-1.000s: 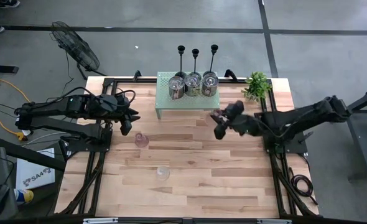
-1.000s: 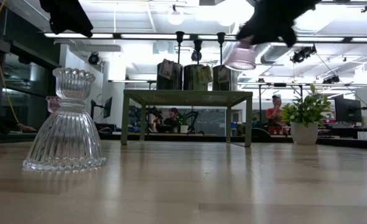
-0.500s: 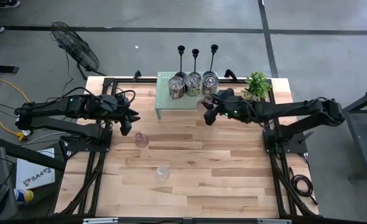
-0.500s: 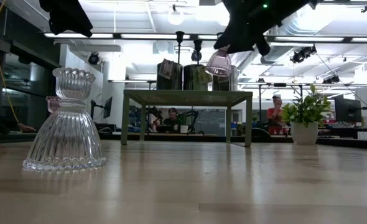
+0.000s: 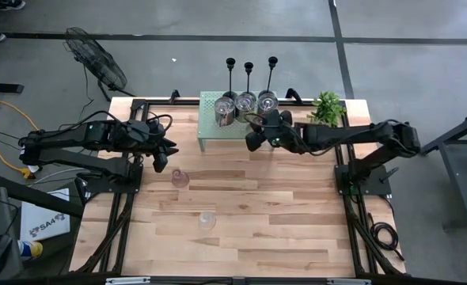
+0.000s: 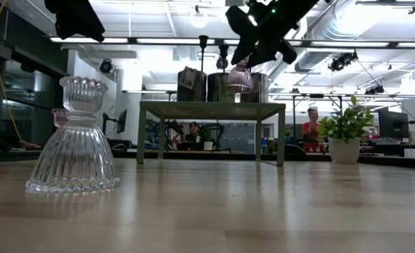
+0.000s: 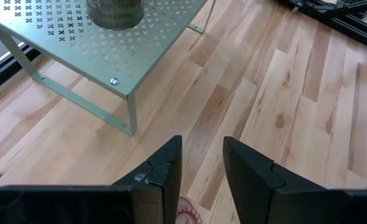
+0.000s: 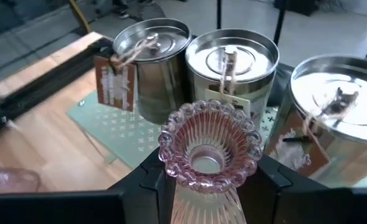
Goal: Pick & Place candle stick holders
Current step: Put the right pink glass candle holder on the shelf
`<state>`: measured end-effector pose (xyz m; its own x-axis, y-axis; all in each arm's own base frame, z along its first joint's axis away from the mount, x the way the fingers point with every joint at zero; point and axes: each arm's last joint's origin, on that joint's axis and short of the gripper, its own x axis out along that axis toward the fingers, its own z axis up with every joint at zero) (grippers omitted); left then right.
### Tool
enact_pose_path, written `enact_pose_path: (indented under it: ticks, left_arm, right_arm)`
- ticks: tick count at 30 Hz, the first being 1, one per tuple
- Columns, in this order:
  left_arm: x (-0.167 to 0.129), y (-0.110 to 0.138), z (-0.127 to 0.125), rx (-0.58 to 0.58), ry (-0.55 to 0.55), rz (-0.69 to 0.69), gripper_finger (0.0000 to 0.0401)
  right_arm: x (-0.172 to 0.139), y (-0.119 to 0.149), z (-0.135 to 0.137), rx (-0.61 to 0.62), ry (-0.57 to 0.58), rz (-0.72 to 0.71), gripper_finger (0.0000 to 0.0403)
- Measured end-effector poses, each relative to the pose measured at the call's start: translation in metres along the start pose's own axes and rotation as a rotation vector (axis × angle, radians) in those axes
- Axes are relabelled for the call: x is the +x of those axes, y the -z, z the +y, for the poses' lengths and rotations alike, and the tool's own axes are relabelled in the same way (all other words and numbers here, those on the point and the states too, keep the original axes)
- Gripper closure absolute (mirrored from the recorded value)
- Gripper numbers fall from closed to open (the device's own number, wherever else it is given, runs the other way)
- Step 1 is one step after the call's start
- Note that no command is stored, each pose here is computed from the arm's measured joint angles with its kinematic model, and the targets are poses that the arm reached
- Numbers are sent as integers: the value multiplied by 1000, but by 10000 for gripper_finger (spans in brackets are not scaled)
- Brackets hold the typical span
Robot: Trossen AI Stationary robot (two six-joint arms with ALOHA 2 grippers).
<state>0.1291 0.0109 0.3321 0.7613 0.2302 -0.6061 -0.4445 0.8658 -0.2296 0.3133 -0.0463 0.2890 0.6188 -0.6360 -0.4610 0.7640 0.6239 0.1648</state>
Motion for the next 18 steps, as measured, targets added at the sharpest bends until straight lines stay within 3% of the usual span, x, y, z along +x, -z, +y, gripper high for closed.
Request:
enact_pose_path:
  ticks: [5,18]
  left_arm:
    - [0,0,0,0,0,0,288]
    - [0,0,0,0,-2,2,288]
  right_arm:
    - [7,5,-1,67,52,1,280]
    - [23,9,-8,78,129,9,280]
